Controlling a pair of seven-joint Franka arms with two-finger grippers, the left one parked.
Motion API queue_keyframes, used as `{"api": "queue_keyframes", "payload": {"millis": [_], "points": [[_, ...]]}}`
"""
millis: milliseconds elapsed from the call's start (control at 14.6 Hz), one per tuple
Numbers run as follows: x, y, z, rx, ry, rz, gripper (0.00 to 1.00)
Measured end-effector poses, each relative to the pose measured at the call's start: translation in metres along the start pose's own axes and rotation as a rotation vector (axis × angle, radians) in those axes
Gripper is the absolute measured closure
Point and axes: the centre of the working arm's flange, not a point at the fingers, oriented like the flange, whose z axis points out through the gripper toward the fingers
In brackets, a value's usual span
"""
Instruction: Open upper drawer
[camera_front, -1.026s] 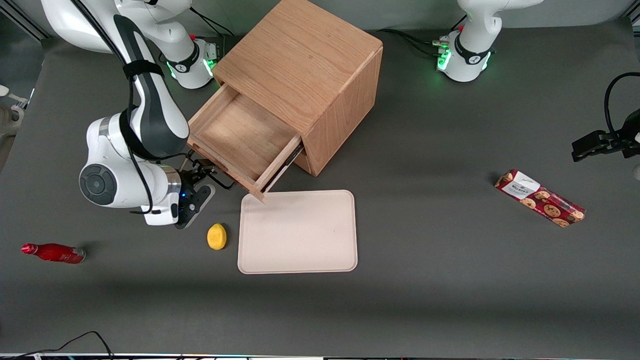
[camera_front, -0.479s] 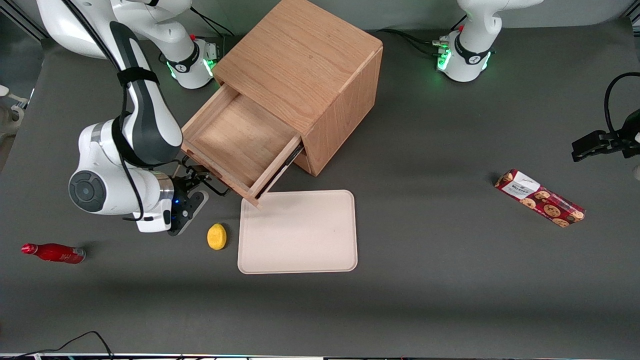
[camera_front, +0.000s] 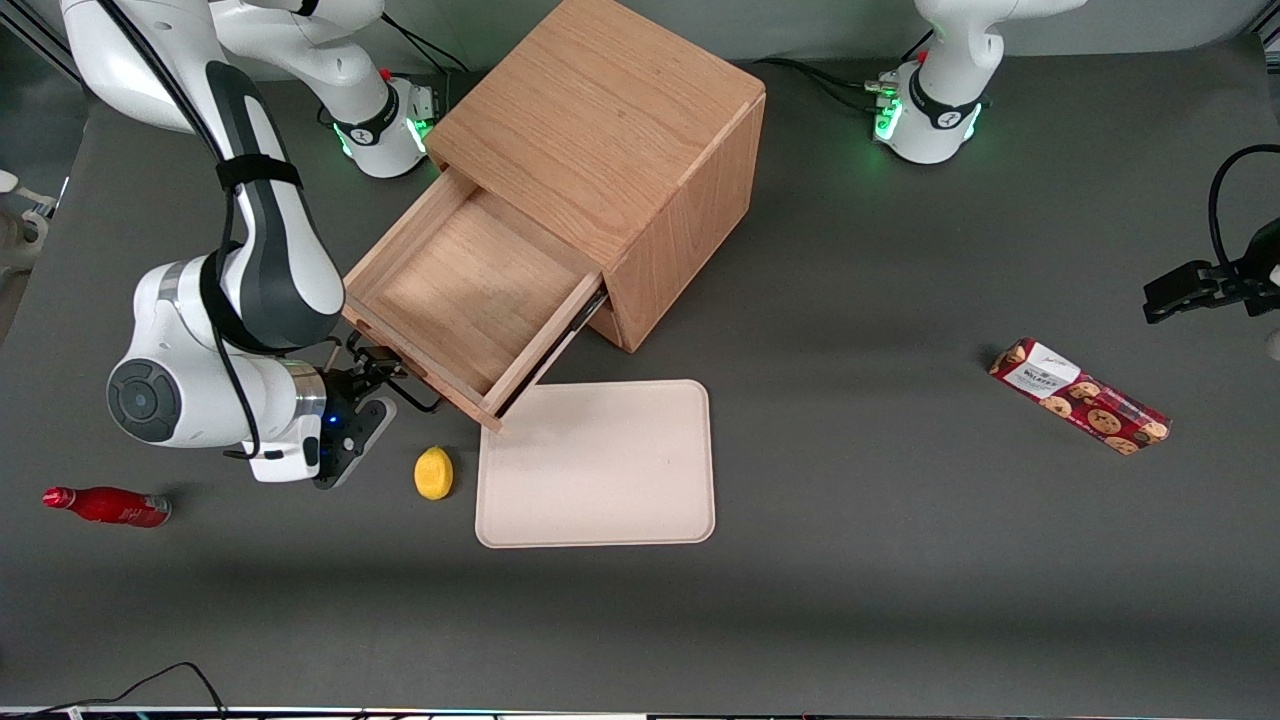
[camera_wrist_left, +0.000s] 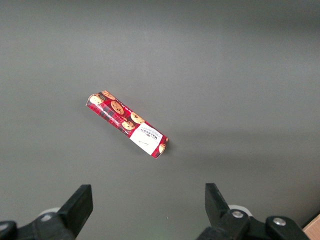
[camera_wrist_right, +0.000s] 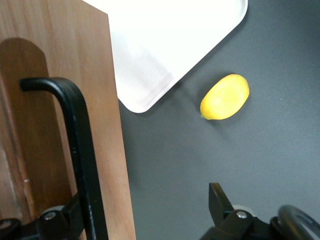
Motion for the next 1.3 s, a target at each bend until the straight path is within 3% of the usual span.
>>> {"api": "queue_keyframes", "payload": {"millis": [479, 958, 1095, 1300], "points": [[0.003, 0.0, -0.011, -0.014, 0.016, -0.005, 0.0], [0.002, -0.022, -0.083, -0.017, 0.024, -0.035, 0.0], [-0.011, -0.026, -0.1, -0.009, 0.018, 0.028, 0.0], [-0.033, -0.036, -0.131, -0.004, 0.034, 0.283, 0.0]]}}
